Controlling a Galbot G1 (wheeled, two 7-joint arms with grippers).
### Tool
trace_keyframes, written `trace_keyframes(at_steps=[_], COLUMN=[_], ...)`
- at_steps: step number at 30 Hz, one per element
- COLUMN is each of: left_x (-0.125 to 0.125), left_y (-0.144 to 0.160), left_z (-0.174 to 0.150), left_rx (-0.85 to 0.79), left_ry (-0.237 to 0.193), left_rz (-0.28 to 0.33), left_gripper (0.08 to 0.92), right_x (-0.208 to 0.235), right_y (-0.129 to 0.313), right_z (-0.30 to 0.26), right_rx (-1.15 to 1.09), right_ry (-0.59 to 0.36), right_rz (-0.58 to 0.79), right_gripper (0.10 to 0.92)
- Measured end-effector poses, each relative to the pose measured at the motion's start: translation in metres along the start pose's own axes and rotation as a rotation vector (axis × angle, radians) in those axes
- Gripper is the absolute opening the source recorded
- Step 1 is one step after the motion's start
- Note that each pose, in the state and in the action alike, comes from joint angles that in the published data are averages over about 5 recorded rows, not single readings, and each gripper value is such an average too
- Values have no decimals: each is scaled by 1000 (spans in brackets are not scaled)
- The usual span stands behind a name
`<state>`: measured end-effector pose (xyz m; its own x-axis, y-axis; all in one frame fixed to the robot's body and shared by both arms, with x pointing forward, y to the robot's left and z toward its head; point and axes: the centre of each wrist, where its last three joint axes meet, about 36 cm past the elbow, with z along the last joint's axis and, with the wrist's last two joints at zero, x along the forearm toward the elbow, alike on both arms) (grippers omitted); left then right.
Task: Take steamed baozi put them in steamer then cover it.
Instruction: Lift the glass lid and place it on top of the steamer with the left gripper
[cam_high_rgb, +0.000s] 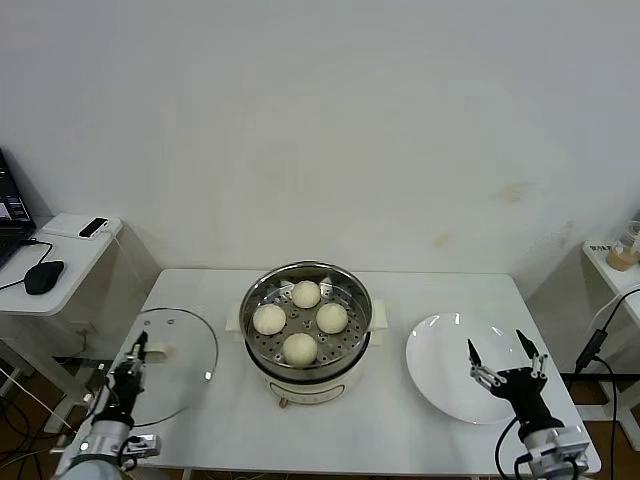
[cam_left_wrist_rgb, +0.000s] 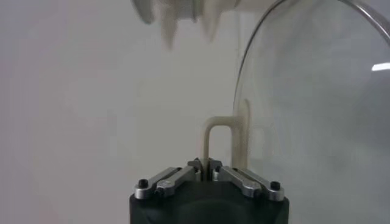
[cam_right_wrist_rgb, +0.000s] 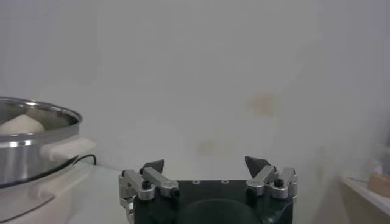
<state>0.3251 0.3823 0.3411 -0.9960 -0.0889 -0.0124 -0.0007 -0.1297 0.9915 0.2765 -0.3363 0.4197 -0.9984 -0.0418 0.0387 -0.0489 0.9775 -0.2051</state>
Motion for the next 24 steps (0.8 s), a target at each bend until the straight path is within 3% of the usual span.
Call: trace_keyframes(at_steps=[6, 12, 24], left_x=[-1, -6, -27], left_y=[35, 70, 122], left_z=[8, 4, -25], left_rx=[-36, -30, 13], left_ry=[61, 81, -8], left_rz=[-13, -24, -60], left_gripper=[132, 132, 132], right_x=[1, 3, 2], right_y=[2, 2, 11], right_z=[-2, -2, 4], right_rx=[3, 22, 78], right_ry=[1, 13, 46], right_rz=[-13, -26, -65], right_gripper=[823, 823, 823])
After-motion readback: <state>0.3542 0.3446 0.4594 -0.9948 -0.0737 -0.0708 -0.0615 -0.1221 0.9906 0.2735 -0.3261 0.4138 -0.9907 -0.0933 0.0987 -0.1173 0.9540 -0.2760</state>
